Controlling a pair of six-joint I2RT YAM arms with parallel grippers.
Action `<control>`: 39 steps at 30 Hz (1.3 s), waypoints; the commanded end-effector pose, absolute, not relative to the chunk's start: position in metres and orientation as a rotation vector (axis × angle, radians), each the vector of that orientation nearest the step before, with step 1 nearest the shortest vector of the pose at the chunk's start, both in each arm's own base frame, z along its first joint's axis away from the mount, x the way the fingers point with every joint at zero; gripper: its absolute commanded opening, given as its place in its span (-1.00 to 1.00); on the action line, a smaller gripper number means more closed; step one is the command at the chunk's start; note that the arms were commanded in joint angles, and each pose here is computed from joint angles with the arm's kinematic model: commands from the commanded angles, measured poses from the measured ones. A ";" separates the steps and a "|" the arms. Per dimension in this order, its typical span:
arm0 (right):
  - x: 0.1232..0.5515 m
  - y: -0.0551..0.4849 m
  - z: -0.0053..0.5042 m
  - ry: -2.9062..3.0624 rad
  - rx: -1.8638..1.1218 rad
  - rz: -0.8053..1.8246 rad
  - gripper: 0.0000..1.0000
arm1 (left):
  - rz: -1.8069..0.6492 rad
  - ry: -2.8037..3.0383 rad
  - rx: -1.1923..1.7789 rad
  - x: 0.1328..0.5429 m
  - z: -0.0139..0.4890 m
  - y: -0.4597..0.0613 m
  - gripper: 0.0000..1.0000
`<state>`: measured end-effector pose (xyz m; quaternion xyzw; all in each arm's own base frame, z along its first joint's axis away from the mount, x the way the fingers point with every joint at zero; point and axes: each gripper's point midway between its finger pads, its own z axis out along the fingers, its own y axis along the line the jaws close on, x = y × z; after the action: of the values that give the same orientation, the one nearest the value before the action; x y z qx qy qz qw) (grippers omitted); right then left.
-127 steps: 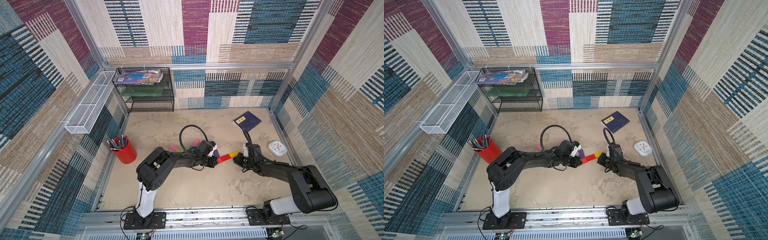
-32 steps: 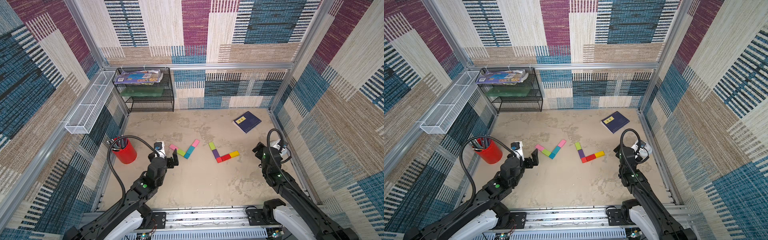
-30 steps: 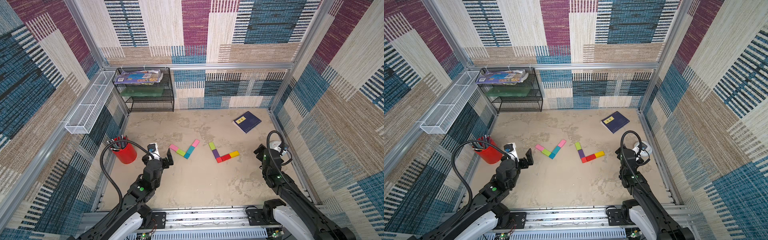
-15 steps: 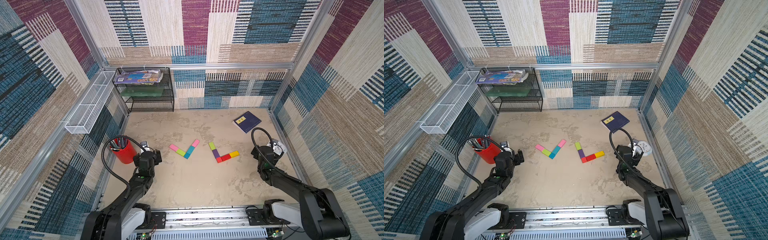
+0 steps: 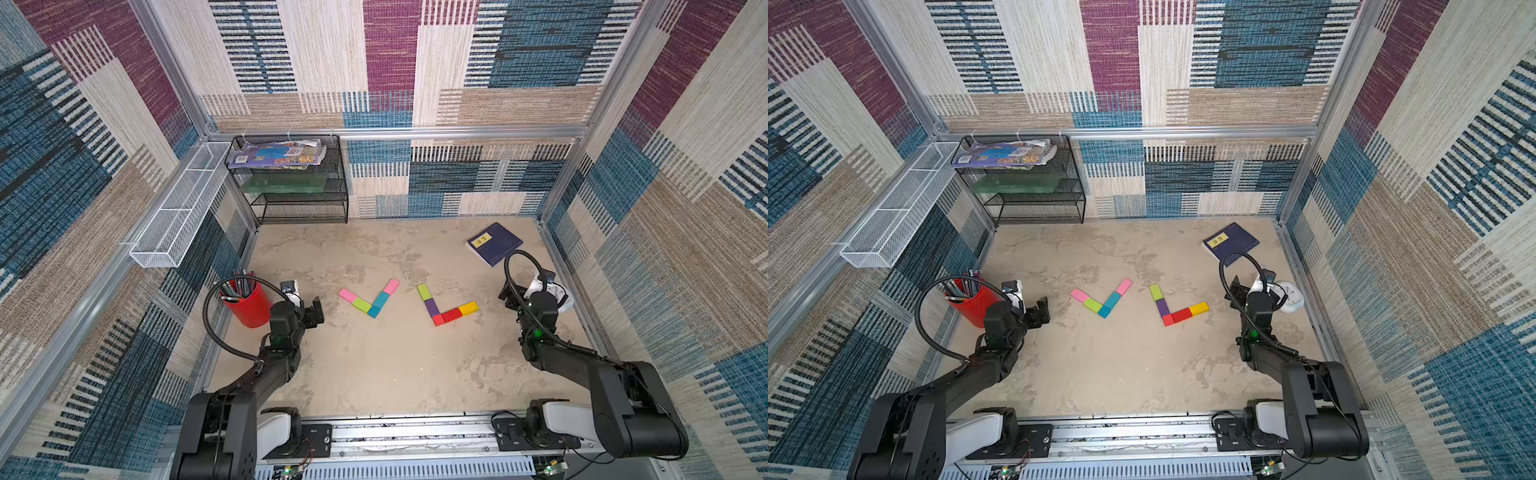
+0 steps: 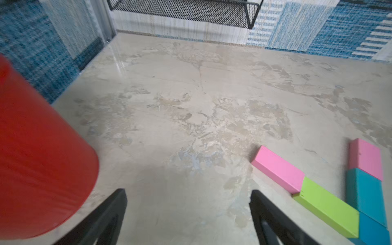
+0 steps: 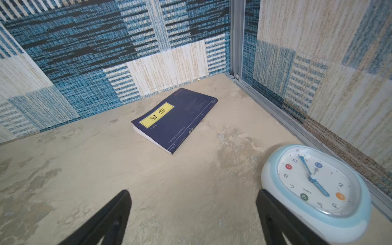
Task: Assemble the letter v with building blocks
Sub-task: Reset both arms
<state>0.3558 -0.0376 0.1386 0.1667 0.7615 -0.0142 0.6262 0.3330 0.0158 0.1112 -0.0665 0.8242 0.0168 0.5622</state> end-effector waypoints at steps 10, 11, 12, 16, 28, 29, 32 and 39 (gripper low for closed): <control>0.357 -0.045 0.158 1.661 0.380 -0.055 0.91 | 0.048 1.865 -0.148 0.356 0.129 0.025 0.97; 0.355 -0.046 0.158 1.657 0.386 -0.054 0.91 | 0.069 1.883 -0.167 0.361 0.126 0.029 0.98; 0.355 -0.047 0.158 1.656 0.389 -0.050 0.91 | 0.067 1.897 -0.170 0.363 0.125 0.030 0.98; 0.361 -0.049 0.155 1.678 0.379 -0.026 0.90 | 0.059 1.861 -0.138 0.368 0.118 0.028 0.98; 0.390 -0.026 0.140 1.717 0.139 -0.012 0.91 | 0.017 2.022 0.000 0.403 0.089 0.007 0.98; 0.392 -0.011 0.140 1.708 0.070 -0.024 0.91 | 0.016 2.037 0.002 0.403 0.088 0.006 0.98; 0.384 -0.016 0.140 1.686 0.121 -0.071 0.91 | 0.017 2.038 0.002 0.403 0.087 0.007 0.98; 0.385 -0.016 0.139 1.703 0.131 -0.058 0.91 | 0.013 2.040 0.000 0.404 0.088 0.007 0.98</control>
<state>0.3812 -0.0153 0.1231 0.0604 0.7708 -0.0241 0.6338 0.4035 0.0070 0.0875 -0.0073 0.8510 0.0030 0.5250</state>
